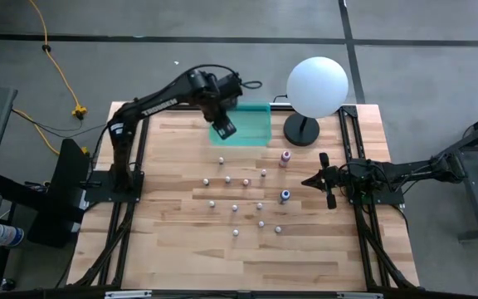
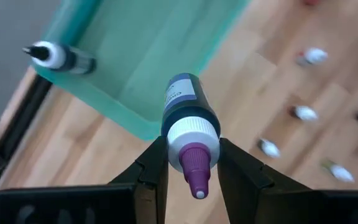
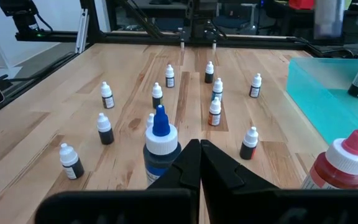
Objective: Pick & Place food coloring
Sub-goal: Put the big purple food coloring bottle into the bin
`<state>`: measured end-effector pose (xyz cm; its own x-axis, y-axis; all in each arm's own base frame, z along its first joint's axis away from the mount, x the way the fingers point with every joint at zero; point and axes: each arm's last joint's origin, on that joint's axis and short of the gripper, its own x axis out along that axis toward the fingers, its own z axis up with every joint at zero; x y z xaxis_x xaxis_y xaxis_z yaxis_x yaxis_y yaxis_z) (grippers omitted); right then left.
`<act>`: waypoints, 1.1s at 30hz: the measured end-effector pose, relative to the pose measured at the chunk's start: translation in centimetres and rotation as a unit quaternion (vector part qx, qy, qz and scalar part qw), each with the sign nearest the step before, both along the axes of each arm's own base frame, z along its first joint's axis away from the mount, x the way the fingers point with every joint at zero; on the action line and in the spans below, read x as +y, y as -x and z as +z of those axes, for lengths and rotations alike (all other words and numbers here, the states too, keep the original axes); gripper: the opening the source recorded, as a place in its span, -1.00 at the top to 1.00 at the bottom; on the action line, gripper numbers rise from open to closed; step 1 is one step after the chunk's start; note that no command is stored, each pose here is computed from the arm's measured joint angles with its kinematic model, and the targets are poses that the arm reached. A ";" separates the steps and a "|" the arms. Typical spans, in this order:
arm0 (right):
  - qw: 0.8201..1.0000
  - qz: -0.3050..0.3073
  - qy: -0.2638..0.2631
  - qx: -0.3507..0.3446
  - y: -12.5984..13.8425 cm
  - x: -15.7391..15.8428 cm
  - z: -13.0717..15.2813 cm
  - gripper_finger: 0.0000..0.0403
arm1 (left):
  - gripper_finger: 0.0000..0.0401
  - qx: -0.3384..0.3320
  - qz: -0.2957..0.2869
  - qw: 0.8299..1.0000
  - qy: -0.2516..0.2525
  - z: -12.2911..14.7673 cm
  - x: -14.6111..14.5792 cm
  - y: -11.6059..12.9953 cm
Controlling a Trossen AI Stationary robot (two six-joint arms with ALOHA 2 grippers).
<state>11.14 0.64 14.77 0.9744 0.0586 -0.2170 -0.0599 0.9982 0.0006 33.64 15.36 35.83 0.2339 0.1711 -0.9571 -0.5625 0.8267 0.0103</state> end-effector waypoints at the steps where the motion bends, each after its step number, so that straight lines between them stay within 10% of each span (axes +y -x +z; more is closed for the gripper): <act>1: 1.000 0.000 0.000 0.000 0.0 0.0 0.0 1.00 | 0.52 0.005 0.008 1.000 0.002 -0.5 0.4 -0.2; 33: 1.000 0.000 0.000 0.000 0.0 0.0 0.0 1.00 | 0.52 0.067 0.237 0.968 0.033 -10.1 9.9 -1.3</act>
